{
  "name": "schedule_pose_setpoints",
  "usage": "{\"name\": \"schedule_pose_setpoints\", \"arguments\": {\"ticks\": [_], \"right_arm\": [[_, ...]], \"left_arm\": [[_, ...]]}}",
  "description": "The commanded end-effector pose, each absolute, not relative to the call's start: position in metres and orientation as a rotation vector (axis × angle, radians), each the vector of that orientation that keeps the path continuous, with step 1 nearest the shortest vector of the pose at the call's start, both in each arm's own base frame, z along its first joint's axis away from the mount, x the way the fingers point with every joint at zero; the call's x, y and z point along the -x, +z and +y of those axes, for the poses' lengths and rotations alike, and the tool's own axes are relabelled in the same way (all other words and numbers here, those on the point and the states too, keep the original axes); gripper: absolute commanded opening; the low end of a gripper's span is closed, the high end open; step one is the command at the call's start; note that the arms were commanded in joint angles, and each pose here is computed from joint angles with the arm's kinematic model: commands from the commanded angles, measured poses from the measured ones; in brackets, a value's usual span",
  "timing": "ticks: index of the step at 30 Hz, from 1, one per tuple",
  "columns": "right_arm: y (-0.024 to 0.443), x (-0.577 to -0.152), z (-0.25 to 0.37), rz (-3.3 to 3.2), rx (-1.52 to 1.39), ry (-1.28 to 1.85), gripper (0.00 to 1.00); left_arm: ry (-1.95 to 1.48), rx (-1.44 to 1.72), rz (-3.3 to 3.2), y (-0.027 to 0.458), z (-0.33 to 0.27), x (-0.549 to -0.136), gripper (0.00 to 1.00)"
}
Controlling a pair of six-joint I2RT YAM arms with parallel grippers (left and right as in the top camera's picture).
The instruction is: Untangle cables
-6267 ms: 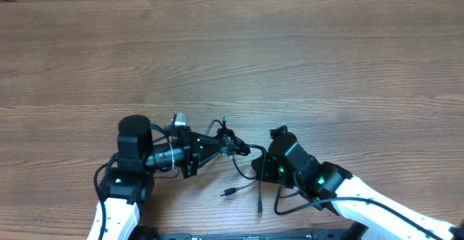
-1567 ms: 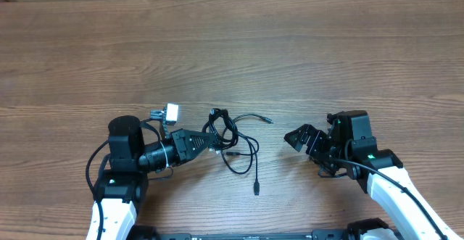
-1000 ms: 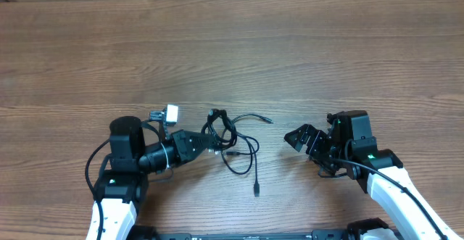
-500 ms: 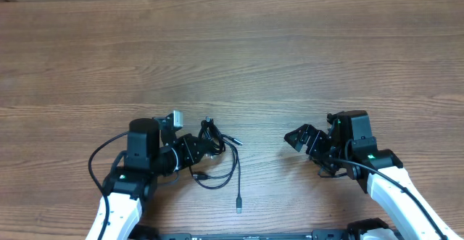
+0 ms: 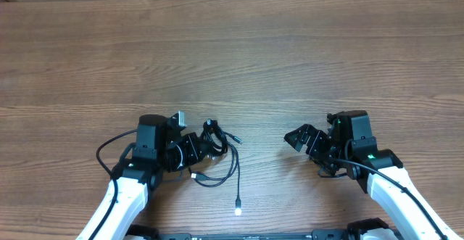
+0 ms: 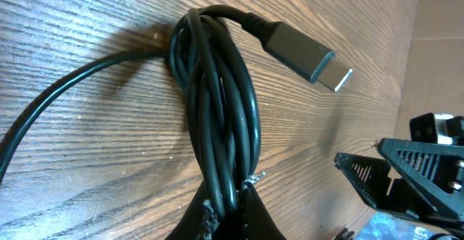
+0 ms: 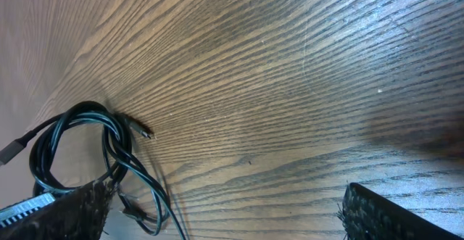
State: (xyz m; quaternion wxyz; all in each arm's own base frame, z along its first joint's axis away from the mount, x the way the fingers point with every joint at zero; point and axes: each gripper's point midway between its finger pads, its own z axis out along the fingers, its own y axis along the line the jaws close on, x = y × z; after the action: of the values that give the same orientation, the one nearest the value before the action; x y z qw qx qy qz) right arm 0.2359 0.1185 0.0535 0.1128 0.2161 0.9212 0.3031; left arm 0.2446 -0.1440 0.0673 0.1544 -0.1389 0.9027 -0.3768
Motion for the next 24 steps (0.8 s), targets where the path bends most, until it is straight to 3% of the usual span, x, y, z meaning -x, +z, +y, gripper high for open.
{"name": "schedule_pose_setpoints", "arguments": {"ticks": [1,24], "right_arm": [[0.0524,-0.2357,0.1189,2.705,-0.606,0.88,1.0],[0.0523,-0.2357,0.1189,2.705,-0.607,0.88,1.0]], "left_arm": [[-1.049,0.363,2.597,0.0642,-0.1442,-0.2481,0.04],[-1.057,0.354,2.585,0.0662,-0.1454,-0.2498,0.04]]}}
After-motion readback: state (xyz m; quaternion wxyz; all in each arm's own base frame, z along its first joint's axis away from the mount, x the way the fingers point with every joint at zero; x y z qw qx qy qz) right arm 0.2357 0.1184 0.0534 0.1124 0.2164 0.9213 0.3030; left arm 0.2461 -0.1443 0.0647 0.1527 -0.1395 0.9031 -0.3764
